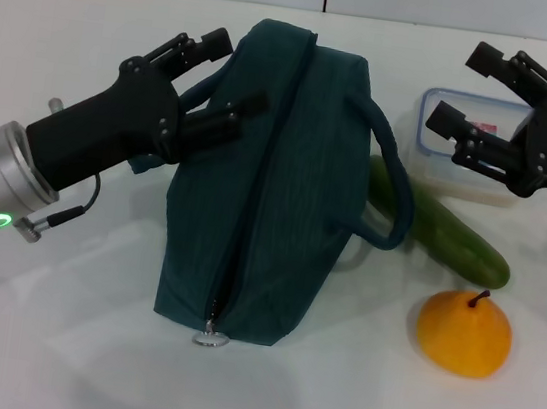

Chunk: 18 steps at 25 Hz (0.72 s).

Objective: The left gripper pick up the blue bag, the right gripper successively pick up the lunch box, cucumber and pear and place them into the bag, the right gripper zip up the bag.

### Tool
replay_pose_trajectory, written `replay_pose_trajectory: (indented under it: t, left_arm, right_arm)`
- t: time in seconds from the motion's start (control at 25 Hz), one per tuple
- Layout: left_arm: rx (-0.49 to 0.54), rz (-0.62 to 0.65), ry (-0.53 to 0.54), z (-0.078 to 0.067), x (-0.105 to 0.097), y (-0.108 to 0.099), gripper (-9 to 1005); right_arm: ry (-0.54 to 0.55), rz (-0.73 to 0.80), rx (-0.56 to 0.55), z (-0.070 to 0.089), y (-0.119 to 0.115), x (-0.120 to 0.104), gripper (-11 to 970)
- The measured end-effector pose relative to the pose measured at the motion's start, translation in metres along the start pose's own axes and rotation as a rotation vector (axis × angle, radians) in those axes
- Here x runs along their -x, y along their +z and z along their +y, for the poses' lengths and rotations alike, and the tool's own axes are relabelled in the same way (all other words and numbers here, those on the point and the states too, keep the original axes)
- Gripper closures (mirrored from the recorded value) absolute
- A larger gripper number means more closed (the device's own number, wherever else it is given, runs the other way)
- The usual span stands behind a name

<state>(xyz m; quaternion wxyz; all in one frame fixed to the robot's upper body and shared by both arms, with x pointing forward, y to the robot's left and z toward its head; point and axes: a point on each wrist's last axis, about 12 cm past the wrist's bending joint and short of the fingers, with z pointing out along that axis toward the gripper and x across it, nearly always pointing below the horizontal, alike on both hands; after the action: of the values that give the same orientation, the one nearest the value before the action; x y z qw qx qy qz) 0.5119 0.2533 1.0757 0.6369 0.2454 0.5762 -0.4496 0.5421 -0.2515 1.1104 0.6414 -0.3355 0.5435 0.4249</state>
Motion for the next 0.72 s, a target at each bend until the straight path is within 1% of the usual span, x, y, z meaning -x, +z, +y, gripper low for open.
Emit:
replay_pose_trajectory:
  t: [0.4,0.52,0.64,0.72]
  left_arm:
    - [0.003,0.005,-0.001,0.001,0.000,0.000,108]
    - [-0.002,0.012,-0.013,0.003,0.004,0.001,108]
    - [-0.023,0.090,-0.044,0.011,0.015,0.002,108]
    - [-0.027,0.169,-0.078,0.017,0.024,0.002,108]
  right_arm:
    - [-0.009,-0.003,-0.004,0.001,0.001,-0.001,101]
    - [-0.009,-0.002,-0.004,0.000,0.001,-0.001,105]
    - [-0.008,-0.002,-0.004,0.001,0.001,-0.001,108]
    - [-0.009,-0.002,-0.004,0.001,0.000,-0.001,110]
